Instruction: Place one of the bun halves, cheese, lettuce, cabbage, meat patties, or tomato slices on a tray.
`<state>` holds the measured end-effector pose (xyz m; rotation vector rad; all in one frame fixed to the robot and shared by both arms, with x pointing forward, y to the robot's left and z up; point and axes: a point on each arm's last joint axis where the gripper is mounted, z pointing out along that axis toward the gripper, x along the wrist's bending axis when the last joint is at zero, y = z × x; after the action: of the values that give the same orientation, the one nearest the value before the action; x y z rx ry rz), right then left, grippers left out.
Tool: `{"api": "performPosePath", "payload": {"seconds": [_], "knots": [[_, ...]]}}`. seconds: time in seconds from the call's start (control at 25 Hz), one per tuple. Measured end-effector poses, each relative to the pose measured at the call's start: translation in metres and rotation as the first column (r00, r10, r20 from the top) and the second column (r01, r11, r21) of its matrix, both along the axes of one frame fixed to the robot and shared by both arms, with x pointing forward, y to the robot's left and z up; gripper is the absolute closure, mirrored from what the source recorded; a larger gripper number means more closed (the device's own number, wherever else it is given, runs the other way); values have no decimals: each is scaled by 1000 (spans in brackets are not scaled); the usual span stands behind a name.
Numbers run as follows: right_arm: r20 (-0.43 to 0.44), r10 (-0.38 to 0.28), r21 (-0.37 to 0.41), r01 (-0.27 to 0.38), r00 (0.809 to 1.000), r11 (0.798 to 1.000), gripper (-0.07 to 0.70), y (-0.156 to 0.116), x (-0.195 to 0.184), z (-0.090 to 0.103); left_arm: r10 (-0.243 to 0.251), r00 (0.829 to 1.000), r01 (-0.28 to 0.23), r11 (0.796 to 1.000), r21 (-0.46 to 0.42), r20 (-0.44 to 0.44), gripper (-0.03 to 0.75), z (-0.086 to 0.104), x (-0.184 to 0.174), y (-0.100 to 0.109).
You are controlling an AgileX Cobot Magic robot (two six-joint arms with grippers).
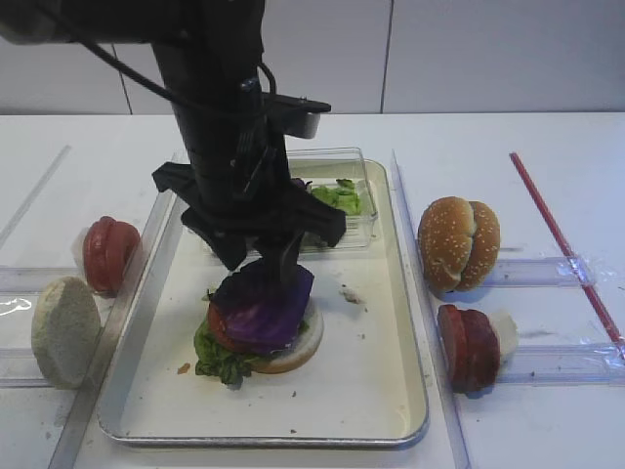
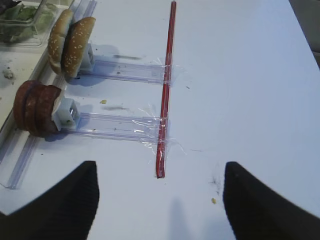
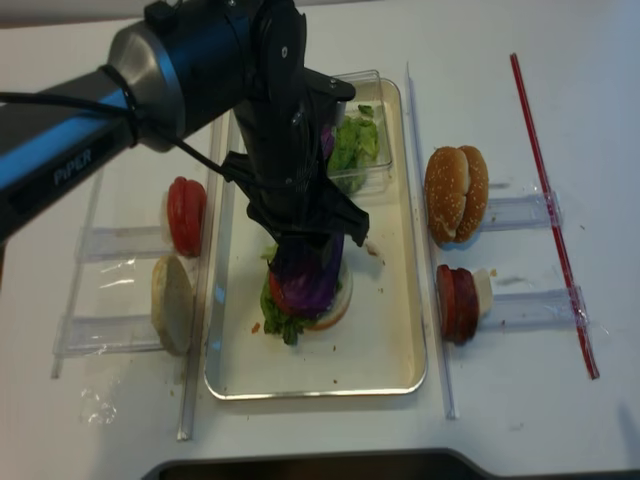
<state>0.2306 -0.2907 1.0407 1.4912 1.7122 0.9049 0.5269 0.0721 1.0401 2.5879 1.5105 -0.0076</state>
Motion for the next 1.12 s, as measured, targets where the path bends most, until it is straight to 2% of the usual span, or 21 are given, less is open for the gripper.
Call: {"api": "performPosePath", "payload": {"seconds": [0.16, 0.4, 0.52, 0.68, 0.8, 1.0, 1.12], "knots": [[0, 0, 0, 0, 1000, 1000, 101, 0, 0, 0, -3, 998, 4, 1000, -15, 61, 331, 15, 7, -3], [0, 0, 0, 0, 1000, 1000, 101, 0, 0, 0, 14, 996, -11, 1000, -26, 88, 330, 25, 9, 0], [0, 0, 0, 0, 1000, 1000, 101, 0, 0, 0, 58, 993, -55, 998, -35, 98, 330, 30, 16, 14], [0, 0, 0, 0, 1000, 1000, 101, 0, 0, 0, 139, 981, -131, 989, -65, 138, 330, 49, 24, 45], [0, 0, 0, 0, 1000, 1000, 101, 0, 0, 0, 206, 962, -196, 978, -72, 180, 330, 64, 30, 74], [0, 0, 0, 0, 1000, 1000, 101, 0, 0, 0, 325, 917, -316, 946, -76, 230, 330, 81, 36, 127], [0, 0, 0, 0, 1000, 1000, 101, 0, 0, 0, 395, 889, -392, 918, -61, 231, 330, 81, 34, 162]]}}
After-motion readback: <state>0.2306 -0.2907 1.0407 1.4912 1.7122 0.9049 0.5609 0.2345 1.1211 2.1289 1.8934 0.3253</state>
